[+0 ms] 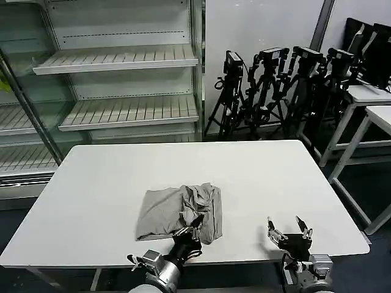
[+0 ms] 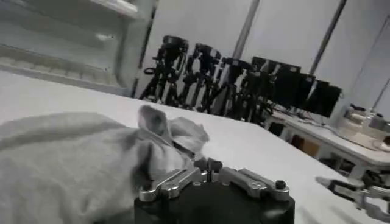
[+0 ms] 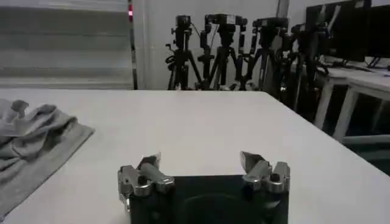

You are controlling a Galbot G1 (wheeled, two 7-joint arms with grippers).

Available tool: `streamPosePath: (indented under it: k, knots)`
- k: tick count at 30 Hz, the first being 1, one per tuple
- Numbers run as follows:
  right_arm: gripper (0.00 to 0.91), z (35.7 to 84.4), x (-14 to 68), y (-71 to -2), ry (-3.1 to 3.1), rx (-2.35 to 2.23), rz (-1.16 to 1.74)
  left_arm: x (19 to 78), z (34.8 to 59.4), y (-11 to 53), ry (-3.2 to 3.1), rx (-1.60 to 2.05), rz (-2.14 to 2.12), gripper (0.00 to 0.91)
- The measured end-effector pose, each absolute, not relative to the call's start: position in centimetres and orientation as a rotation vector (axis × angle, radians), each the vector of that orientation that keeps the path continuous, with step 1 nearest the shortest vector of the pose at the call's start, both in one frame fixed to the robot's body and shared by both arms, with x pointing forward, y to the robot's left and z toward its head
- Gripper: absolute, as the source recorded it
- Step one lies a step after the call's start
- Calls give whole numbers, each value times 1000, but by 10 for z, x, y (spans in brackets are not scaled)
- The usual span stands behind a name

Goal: Fold and organize the clothes.

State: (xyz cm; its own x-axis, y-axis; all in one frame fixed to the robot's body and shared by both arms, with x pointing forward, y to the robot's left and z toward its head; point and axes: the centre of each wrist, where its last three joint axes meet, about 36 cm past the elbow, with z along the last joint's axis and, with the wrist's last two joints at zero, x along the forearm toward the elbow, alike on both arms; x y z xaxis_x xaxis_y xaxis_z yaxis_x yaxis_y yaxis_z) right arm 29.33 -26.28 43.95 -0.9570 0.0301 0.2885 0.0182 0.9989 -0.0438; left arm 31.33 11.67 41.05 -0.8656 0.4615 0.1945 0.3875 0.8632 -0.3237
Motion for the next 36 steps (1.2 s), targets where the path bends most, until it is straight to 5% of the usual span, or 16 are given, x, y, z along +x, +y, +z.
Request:
streamPosePath:
  k: [7, 9, 10, 11, 22, 36]
  knots:
    - [907, 441, 296, -263, -2853, -38, 59, 306, 412, 104, -2767, -664, 414, 60]
    - [907, 441, 296, -265, -2852, -42, 60, 302, 417, 105, -2782, -659, 407, 131]
    - [907, 441, 297, -266, -2852, -44, 61, 300, 420, 106, -2792, -653, 402, 242]
    - [907, 440, 297, -266, -2851, -45, 62, 298, 424, 108, -2807, -643, 394, 907]
    - [907, 436, 304, -267, -2843, -39, 62, 281, 455, 143, -2982, -499, 136, 907]
    - [907, 435, 307, -270, -2836, -41, 73, 291, 430, 147, -2913, -539, -55, 907]
